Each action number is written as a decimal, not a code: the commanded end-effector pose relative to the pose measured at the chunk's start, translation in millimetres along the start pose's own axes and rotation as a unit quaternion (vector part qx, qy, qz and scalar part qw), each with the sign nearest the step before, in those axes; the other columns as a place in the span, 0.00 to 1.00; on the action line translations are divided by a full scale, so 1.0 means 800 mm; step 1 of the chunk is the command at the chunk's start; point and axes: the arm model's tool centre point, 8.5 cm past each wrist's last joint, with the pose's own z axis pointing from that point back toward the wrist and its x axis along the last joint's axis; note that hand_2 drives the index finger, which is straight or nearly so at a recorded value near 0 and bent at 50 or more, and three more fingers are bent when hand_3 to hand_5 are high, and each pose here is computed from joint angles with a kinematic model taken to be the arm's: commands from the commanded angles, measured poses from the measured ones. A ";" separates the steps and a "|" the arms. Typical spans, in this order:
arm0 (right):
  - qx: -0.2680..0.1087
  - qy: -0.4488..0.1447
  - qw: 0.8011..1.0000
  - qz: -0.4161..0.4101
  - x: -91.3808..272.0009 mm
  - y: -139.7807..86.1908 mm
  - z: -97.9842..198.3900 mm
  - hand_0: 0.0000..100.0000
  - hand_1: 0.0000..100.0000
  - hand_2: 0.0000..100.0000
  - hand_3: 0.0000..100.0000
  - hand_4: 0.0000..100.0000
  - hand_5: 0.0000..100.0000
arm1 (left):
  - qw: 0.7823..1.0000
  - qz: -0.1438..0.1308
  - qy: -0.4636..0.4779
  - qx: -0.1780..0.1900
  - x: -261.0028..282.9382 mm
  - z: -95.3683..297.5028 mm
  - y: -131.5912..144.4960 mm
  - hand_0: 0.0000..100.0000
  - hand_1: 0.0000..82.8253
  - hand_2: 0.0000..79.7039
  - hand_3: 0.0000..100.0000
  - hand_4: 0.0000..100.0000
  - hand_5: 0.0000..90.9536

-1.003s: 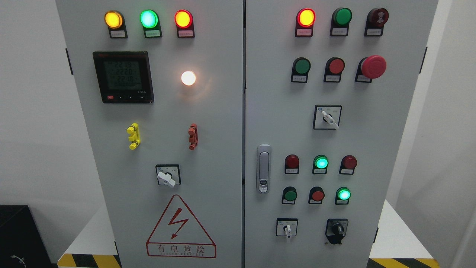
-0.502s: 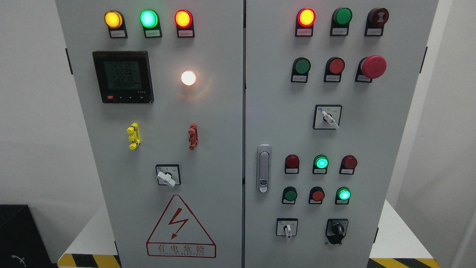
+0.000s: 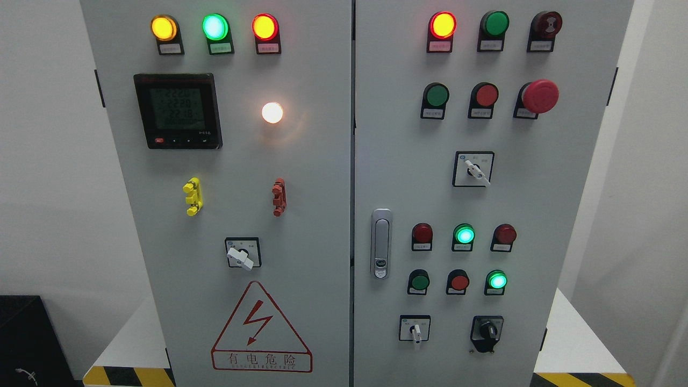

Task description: Flip black knob to close circuit

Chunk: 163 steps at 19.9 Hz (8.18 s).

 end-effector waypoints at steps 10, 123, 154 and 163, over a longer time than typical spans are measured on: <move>-0.091 -0.147 0.970 0.170 0.147 -0.063 -0.001 0.00 0.08 0.79 0.97 0.77 0.76 | 1.000 -0.021 0.009 -0.006 -0.009 0.002 -0.001 0.12 0.67 0.00 0.00 0.00 0.00; -0.372 -0.098 0.888 0.252 0.422 -0.279 -0.004 0.00 0.20 0.82 1.00 0.81 0.81 | 1.000 -0.021 0.009 -0.005 -0.009 0.002 -0.001 0.12 0.67 0.00 0.00 0.00 0.00; -0.384 -0.087 0.889 0.232 0.416 -0.298 -0.004 0.00 0.24 0.81 0.99 0.81 0.81 | 1.000 -0.021 0.009 -0.006 -0.009 0.002 -0.001 0.12 0.67 0.00 0.00 0.00 0.00; -0.386 -0.087 0.889 0.230 0.416 -0.299 -0.003 0.00 0.24 0.81 0.99 0.81 0.81 | 1.000 -0.022 0.009 -0.006 -0.009 0.002 -0.001 0.12 0.67 0.00 0.00 0.00 0.00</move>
